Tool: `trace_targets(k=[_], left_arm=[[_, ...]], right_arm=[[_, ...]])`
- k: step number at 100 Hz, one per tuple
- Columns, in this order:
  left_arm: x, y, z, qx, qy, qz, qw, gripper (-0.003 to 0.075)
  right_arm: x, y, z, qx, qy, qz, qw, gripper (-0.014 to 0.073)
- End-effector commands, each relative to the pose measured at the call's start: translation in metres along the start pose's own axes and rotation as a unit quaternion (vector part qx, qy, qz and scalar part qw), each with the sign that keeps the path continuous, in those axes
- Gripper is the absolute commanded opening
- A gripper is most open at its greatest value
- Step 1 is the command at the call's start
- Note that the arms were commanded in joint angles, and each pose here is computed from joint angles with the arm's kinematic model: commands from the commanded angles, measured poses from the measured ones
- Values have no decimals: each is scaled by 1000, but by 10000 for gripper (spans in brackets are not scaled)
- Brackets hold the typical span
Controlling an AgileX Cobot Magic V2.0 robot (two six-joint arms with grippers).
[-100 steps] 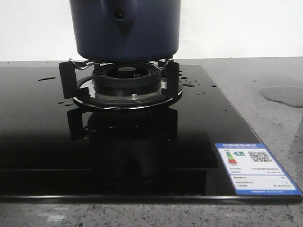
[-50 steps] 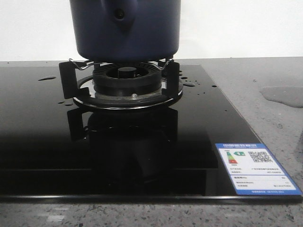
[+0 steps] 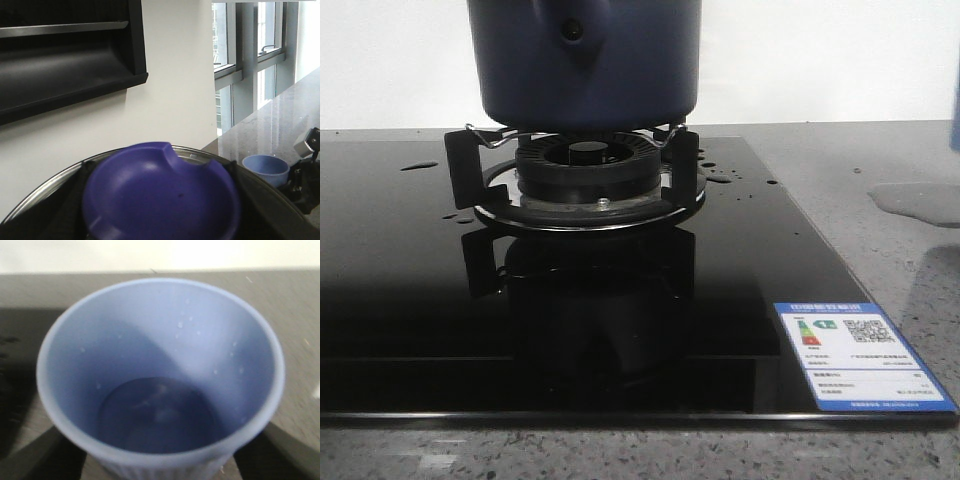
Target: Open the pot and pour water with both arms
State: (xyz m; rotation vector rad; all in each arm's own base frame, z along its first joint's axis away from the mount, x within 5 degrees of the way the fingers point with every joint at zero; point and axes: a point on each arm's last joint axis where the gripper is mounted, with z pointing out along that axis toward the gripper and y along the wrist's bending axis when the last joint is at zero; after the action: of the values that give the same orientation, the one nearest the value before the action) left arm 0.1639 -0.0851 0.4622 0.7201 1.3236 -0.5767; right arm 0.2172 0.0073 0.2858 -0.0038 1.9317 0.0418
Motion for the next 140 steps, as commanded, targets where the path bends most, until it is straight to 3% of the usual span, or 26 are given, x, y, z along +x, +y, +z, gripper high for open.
trace_targets(k=[1, 24, 56, 85, 109, 140], left_arm=[[-21, -2, -9, -23, -47, -12, 999, 261], [-19, -1, -12, -39, -36, -35, 998, 261], [-19, 0, -11, -42, -35, -39, 998, 261], [-19, 0, -11, -42, -36, -40, 998, 261], [-19, 1, -12, -49, -38, -42, 997, 261], [-19, 2, -12, -54, -39, -42, 997, 261]], right_arm=[[-45, 5, -13, -18, -59, -17, 998, 360], [-105, 36, -28, -110, -92, -89, 986, 360], [-154, 94, -19, -201, -137, -204, 948, 360], [-176, 118, 6, -177, -162, -328, 914, 360], [-171, 129, 23, -154, -162, -415, 882, 360], [-172, 138, 28, -135, -193, -454, 859, 360]])
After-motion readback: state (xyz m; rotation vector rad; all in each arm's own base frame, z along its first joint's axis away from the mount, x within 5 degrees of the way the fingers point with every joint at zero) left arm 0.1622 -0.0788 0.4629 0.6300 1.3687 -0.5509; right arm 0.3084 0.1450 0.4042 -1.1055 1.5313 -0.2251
